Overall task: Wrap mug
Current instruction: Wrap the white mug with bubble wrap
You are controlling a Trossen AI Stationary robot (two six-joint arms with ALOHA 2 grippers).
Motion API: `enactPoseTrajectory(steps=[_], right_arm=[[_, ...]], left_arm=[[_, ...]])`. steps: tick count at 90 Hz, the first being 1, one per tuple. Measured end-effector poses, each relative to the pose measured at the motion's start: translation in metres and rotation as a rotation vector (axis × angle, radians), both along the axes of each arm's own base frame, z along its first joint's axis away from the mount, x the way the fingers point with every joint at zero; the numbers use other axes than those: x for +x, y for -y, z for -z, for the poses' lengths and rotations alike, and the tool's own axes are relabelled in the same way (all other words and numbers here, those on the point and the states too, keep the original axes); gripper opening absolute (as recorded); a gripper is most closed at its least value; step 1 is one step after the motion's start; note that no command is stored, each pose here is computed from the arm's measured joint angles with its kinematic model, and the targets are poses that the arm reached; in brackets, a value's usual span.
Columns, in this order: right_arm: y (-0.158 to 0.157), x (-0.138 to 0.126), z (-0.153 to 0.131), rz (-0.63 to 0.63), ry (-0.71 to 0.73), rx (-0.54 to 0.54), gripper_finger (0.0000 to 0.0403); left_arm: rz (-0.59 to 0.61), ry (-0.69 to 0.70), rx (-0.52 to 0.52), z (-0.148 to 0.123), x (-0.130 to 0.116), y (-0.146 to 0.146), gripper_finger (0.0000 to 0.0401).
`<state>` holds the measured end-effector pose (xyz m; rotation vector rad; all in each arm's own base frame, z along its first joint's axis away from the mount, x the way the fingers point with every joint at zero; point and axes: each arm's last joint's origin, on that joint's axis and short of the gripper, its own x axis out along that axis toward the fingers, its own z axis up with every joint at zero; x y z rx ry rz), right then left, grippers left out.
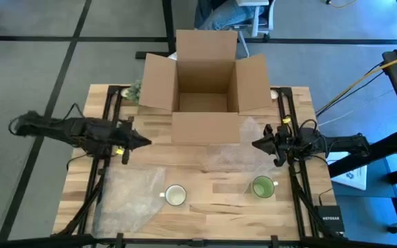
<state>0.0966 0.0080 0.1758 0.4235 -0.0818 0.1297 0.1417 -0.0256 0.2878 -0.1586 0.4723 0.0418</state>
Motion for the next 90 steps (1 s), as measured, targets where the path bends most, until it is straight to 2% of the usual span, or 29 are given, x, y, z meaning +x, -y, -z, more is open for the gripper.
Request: enactPoseTrajectory(steps=[10,20,25,30,42,54,67,90], right_arm=[[-0.001,0.0,0.0,-0.028,-0.001,-0.003,0.001],[-0.001,0.0,0.001,-0.046,-0.007,-0.005,0.001],[-0.002,0.0,0.001,-0.052,-0.007,-0.006,0.001],[-0.002,0.0,0.001,-0.053,-0.006,-0.006,0.001],[-0.002,0.001,0.002,-0.065,-0.024,-0.012,0.001],[-0.003,0.004,0.004,-0.084,-0.055,-0.017,0.001],[-0.004,0.01,0.004,-0.106,-0.067,-0.03,0.0003],[-0.008,0.035,-0.029,-0.137,-0.141,-0.24,0.0001]], left_arm=[[0.005,-0.176,-0.063,-0.012,0.011,0.013,0.0],[0.039,-0.315,-0.224,-0.018,0.023,0.032,0.0],[0.059,-0.416,-0.302,-0.008,0.028,0.046,0.0],[0.052,-0.514,-0.326,0.008,0.034,0.06,0.0],[-0.004,-0.729,-0.265,0.055,0.042,0.082,0.0],[0.002,-0.698,-0.273,0.083,0.063,0.095,0.0],[0.02,-0.635,-0.238,0.096,0.082,0.101,0.0],[0.019,-0.477,-0.194,0.108,0.112,0.098,0.0]])
